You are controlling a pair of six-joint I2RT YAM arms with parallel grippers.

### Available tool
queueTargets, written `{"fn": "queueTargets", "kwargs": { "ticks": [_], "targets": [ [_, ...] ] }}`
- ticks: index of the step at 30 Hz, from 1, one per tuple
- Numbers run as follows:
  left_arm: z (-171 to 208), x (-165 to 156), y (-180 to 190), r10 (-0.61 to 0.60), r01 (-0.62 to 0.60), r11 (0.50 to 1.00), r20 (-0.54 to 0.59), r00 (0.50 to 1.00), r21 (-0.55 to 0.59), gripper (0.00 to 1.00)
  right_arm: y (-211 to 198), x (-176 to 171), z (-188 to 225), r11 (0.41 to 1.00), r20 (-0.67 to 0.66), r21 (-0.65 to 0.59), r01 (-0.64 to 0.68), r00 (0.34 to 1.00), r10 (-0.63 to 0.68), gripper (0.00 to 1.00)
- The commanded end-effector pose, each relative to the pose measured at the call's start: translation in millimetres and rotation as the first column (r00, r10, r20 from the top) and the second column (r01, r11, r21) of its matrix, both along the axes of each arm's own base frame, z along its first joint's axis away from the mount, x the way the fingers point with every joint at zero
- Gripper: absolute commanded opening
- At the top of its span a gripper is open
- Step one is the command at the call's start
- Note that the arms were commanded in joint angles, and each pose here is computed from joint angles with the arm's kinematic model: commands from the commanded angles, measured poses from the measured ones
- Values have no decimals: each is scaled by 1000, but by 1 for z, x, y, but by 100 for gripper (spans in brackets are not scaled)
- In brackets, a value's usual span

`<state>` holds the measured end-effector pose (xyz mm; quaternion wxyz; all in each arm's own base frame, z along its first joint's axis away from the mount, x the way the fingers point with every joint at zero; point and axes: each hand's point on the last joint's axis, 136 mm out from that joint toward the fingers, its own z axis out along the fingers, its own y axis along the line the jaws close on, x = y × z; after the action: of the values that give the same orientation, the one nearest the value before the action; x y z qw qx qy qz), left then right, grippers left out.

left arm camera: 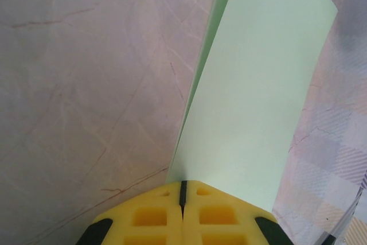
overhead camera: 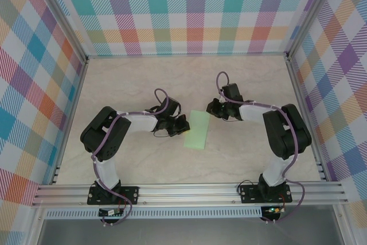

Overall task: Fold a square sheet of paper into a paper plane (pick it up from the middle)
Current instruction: Fold the square sheet of paper in half at the center of the table.

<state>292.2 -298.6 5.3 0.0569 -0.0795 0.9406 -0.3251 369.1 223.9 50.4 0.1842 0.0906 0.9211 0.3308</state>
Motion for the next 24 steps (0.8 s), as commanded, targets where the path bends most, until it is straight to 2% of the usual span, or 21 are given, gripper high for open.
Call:
{"fn": "queueTargets", "kwargs": {
  "ticks": [1, 4, 8, 14, 18, 20, 24],
  "targets": [
    [-91, -76, 81, 75, 33, 919, -256, 964, 393, 3, 23, -8, 8, 995, -15, 72, -63, 998, 64, 11],
    [-91, -75, 81, 76, 31, 919, -253, 964, 393, 2, 30, -13, -6, 992, -60, 92, -81, 994, 87, 11],
    [-92, -77, 82, 77, 32, 917, -256, 964, 397, 2, 23, -8, -20, 997, -79, 40, -64, 995, 67, 11],
    [-94, -79, 85, 79, 33, 914, -258, 963, 403, 2, -18, 4, -43, 996, -127, -12, 91, 988, -92, 10],
    [-94, -80, 85, 79, 33, 915, -259, 963, 401, 2, -33, 8, -34, 988, -94, -11, 156, 983, -156, 11],
    [-94, -80, 85, 78, 34, 916, -260, 962, 401, 2, -24, 5, -19, 992, -67, 36, 123, 990, -121, 11],
    [-93, -78, 84, 81, 30, 916, -257, 963, 399, 2, 10, -20, 4, 996, -34, 81, -25, 999, 28, 11]
  ]
}}
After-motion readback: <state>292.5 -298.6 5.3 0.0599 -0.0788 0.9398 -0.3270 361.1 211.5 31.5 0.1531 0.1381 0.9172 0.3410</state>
